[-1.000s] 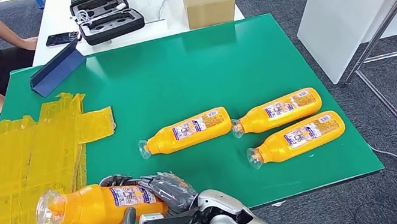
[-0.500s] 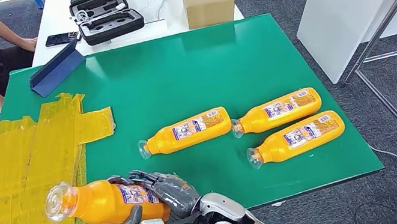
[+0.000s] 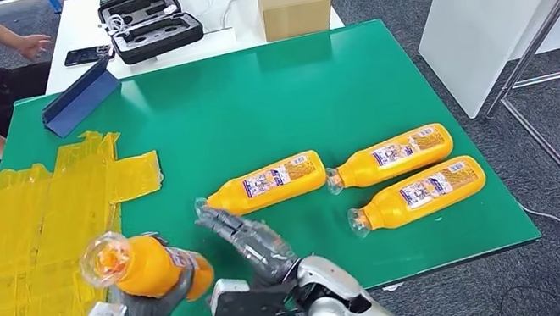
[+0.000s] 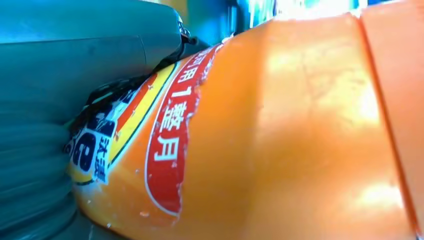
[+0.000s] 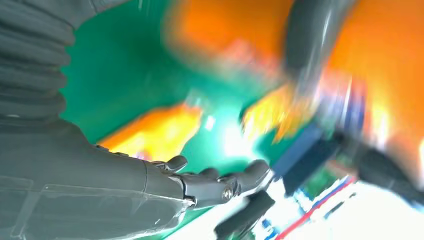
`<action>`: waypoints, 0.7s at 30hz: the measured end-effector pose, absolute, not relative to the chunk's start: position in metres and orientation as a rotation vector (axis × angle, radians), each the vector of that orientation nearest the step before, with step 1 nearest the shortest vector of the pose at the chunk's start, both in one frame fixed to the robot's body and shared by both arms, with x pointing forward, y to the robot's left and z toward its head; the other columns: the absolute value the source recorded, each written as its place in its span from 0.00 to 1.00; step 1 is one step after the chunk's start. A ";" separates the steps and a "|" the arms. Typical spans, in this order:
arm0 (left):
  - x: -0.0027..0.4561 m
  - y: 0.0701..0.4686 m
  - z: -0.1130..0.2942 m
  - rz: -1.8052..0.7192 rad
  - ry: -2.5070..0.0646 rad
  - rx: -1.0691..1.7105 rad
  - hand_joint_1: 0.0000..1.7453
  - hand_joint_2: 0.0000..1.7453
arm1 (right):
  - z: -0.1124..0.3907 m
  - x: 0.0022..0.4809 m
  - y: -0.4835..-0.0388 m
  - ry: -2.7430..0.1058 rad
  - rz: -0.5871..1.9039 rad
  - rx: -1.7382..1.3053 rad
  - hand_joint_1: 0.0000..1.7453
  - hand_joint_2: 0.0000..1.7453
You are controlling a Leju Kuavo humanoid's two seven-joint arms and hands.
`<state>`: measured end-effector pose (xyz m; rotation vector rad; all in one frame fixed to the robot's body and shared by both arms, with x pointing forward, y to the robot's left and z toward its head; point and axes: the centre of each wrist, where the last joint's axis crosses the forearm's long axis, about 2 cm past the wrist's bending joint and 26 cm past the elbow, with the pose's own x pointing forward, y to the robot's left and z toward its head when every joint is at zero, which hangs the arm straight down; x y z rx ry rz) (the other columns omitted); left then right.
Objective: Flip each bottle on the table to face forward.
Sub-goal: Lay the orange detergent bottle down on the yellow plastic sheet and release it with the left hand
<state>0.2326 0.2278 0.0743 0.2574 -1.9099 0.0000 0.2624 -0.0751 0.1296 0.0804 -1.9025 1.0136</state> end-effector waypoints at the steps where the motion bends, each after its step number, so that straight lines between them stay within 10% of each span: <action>1: 0.241 0.239 0.079 -0.059 -1.908 0.392 1.00 1.00 | 0.134 0.271 -0.082 -1.905 0.998 0.067 0.00 0.00; 9: 0.311 0.310 0.111 -0.616 -1.646 1.415 1.00 1.00 | 0.177 0.333 -0.116 -1.949 1.003 0.015 0.00 0.00; 20: 0.330 0.342 0.085 -0.843 -1.406 1.525 1.00 1.00 | 0.189 0.354 -0.126 -1.944 1.034 -0.009 0.00 0.00; 21: 0.331 0.343 0.083 -0.861 -1.387 1.529 1.00 1.00 | 0.189 0.355 -0.127 -1.940 1.034 -0.008 0.00 0.25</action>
